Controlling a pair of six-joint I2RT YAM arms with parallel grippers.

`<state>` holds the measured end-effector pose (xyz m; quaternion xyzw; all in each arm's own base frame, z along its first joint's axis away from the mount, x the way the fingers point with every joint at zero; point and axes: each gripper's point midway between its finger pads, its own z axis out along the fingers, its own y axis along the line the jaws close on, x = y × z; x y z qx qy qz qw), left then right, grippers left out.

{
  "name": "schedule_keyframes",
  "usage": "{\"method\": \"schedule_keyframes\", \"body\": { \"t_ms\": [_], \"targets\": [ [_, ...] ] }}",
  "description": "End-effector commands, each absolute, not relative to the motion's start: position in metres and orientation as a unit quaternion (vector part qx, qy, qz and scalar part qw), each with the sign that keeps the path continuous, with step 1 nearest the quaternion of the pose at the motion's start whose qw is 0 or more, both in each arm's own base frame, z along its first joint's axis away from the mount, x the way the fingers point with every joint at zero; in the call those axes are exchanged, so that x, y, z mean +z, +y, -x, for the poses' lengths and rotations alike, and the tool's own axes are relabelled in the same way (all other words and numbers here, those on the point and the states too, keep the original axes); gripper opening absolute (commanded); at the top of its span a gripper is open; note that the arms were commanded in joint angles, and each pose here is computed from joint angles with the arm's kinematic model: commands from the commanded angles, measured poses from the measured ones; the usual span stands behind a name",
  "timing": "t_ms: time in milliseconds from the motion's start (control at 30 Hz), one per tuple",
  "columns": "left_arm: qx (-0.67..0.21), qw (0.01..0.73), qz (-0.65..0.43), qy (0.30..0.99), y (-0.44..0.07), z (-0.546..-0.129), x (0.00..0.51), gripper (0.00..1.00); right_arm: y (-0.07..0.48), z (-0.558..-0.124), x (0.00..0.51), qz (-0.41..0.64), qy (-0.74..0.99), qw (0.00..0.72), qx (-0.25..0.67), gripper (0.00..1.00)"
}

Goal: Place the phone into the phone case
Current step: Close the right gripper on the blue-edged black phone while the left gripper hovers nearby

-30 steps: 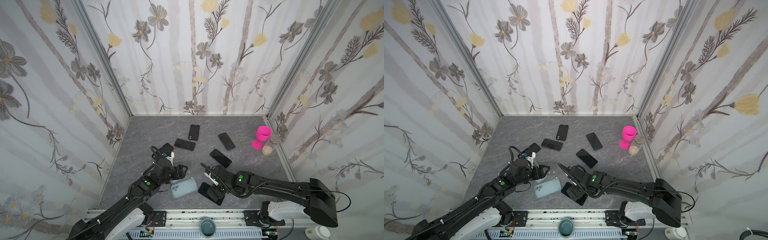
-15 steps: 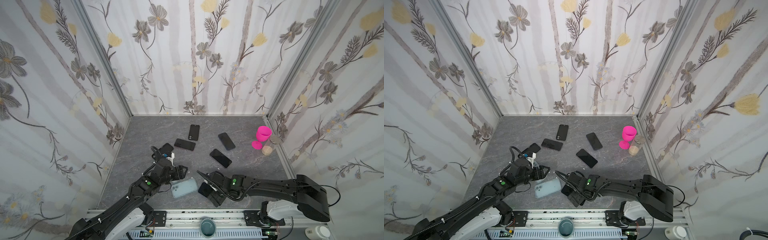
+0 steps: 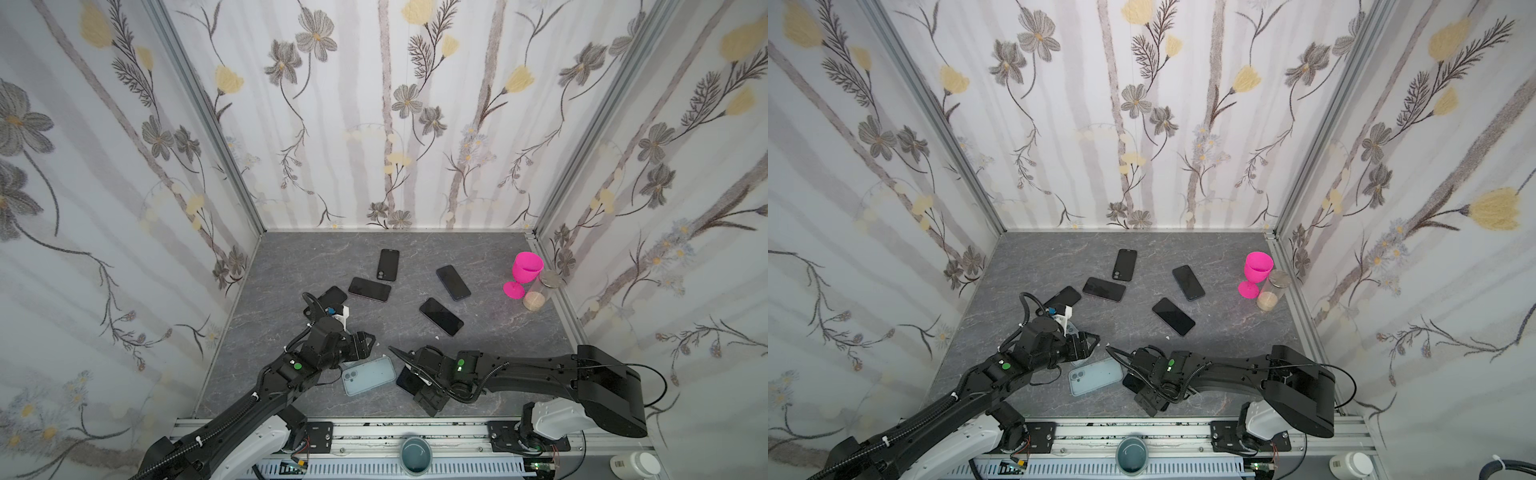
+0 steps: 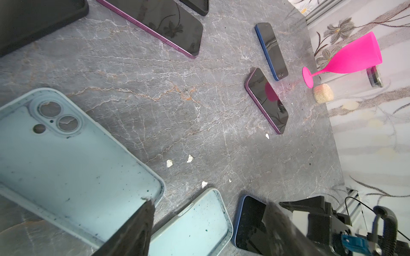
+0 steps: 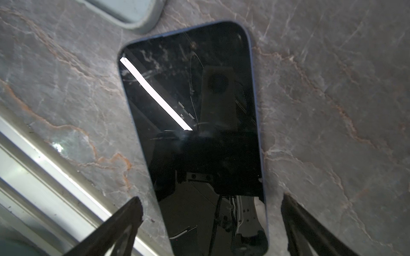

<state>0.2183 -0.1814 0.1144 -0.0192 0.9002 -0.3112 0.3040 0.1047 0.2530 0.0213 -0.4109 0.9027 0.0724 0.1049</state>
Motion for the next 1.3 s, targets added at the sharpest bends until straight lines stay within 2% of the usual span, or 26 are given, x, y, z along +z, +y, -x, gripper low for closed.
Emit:
{"method": "schedule_keyframes", "body": {
  "t_ms": [0,200,433,700,1067,1267],
  "targets": [
    [-0.294,0.318,0.008,0.901,-0.178,-0.223,0.121,0.78,0.255,-0.106,0.021,0.411,0.902,0.107,0.072,0.94],
    [-0.284,0.331,0.001,0.9,-0.177,-0.227,0.128,0.78,0.253,-0.106,0.014,0.411,0.904,0.096,0.06,0.88],
    [-0.283,0.33,0.001,0.9,-0.177,-0.228,0.127,0.78,0.248,-0.106,0.008,0.407,0.908,0.083,0.05,0.77],
    [-0.283,0.336,-0.004,0.898,-0.179,-0.232,0.131,0.78,0.248,-0.126,0.021,0.368,0.923,0.094,0.061,0.63],
    [-0.275,0.337,-0.033,0.9,-0.189,-0.242,0.135,0.78,0.237,-0.143,0.03,0.332,0.934,0.114,0.058,0.54],
    [-0.286,0.341,-0.046,0.894,-0.197,-0.246,0.146,0.78,0.238,-0.154,0.043,0.328,0.932,0.147,0.05,0.53]
  ]
}}
